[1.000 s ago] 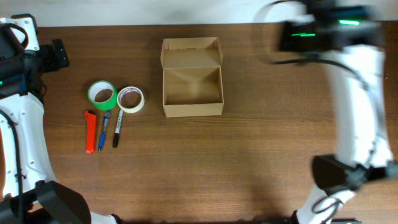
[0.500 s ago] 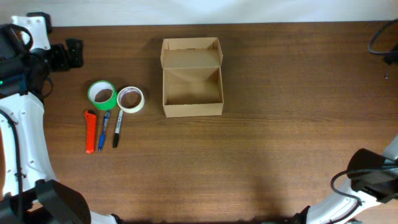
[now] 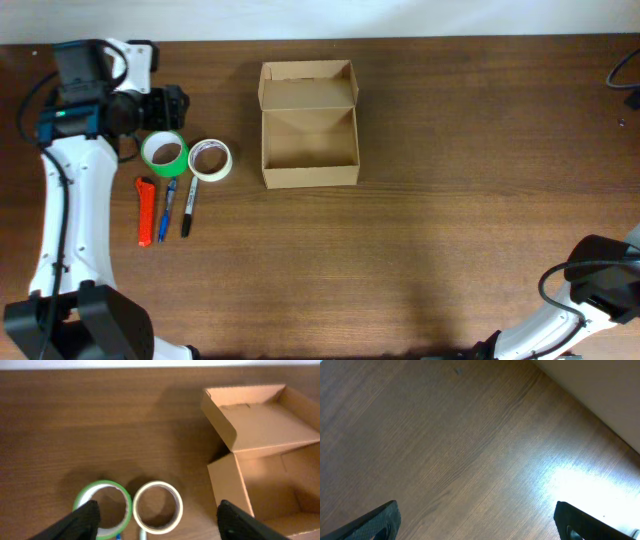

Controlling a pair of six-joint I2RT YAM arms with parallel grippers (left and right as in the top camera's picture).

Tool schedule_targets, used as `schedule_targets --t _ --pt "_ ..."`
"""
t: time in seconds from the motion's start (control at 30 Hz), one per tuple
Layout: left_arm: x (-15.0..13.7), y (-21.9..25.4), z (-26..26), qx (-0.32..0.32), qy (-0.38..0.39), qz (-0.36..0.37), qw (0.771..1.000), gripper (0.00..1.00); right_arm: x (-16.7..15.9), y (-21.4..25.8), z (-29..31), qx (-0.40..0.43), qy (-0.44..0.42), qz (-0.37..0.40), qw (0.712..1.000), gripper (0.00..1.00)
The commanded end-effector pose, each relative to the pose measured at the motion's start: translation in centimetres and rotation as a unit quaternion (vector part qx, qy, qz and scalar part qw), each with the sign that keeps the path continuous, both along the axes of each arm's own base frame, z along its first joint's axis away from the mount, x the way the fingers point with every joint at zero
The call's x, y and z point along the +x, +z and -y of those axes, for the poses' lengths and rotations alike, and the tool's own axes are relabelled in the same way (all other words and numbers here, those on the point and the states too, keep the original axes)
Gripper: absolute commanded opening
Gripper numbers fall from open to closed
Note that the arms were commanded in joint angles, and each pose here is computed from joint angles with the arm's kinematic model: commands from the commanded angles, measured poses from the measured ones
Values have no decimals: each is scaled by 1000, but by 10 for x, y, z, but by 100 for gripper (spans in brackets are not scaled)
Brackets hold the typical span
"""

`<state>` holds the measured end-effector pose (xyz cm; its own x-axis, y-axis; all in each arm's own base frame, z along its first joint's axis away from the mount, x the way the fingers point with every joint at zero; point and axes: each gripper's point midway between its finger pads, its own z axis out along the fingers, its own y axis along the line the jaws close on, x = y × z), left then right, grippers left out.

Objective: Pack container
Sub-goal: 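Lower the left gripper onto the green tape roll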

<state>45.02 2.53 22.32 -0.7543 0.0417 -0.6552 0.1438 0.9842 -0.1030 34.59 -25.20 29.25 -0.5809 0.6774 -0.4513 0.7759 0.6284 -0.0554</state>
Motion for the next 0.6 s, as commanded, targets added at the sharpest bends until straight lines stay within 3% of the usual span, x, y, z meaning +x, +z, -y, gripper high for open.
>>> schedule_targets --t 0.0,0.3,0.4,0.57 --pt "1 -6 -8 47 22 -18 998 59 -1 -3 2 -3 0 -8 1000 99" --pt "-19 -63 -46 107 77 -132 983 55 -1 -3 2 -3 0 -8 1000 99" --pt "-28 -83 -60 103 90 -174 975 47 -1 -3 2 -3 0 -8 1000 99" --pt "-35 -101 -81 69 149 -232 959 47 -1 -3 2 -3 0 -8 1000 99"
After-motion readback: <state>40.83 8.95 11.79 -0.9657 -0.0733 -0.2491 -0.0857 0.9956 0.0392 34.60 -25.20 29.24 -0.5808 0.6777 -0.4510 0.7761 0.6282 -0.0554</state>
